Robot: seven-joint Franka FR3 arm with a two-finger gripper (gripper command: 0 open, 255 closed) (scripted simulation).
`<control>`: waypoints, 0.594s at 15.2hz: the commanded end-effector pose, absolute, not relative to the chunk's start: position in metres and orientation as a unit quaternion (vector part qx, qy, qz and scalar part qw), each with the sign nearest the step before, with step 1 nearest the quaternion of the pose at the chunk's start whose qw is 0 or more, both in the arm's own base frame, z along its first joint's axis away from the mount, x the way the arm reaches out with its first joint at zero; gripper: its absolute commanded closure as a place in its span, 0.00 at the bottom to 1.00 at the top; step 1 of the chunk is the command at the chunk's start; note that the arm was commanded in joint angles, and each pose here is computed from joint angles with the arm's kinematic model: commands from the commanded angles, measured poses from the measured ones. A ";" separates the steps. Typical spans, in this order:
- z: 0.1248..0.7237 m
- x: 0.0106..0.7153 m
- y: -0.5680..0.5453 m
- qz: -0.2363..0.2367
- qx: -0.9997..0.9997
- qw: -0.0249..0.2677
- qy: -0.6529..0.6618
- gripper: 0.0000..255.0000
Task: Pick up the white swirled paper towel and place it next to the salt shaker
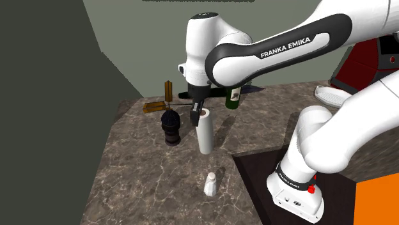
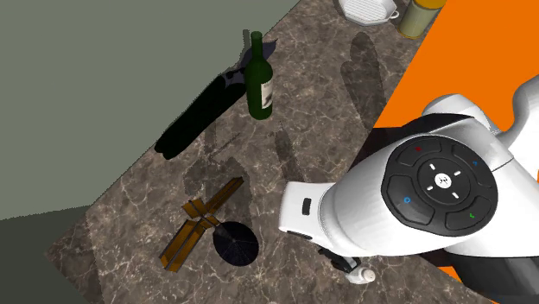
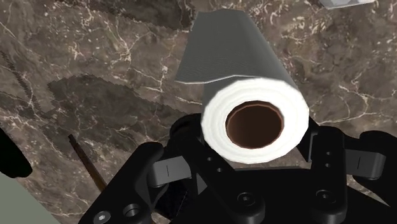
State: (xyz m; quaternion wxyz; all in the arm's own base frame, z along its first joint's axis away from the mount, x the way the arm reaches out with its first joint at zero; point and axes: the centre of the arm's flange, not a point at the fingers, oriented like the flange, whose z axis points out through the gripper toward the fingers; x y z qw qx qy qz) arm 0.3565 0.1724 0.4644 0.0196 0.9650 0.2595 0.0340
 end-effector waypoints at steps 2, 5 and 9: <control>0.448 0.357 0.173 0.034 0.965 0.020 0.259 1.00; 0.432 0.357 0.173 0.034 0.965 0.020 0.259 1.00; 0.417 0.357 0.173 0.034 0.965 0.020 0.259 1.00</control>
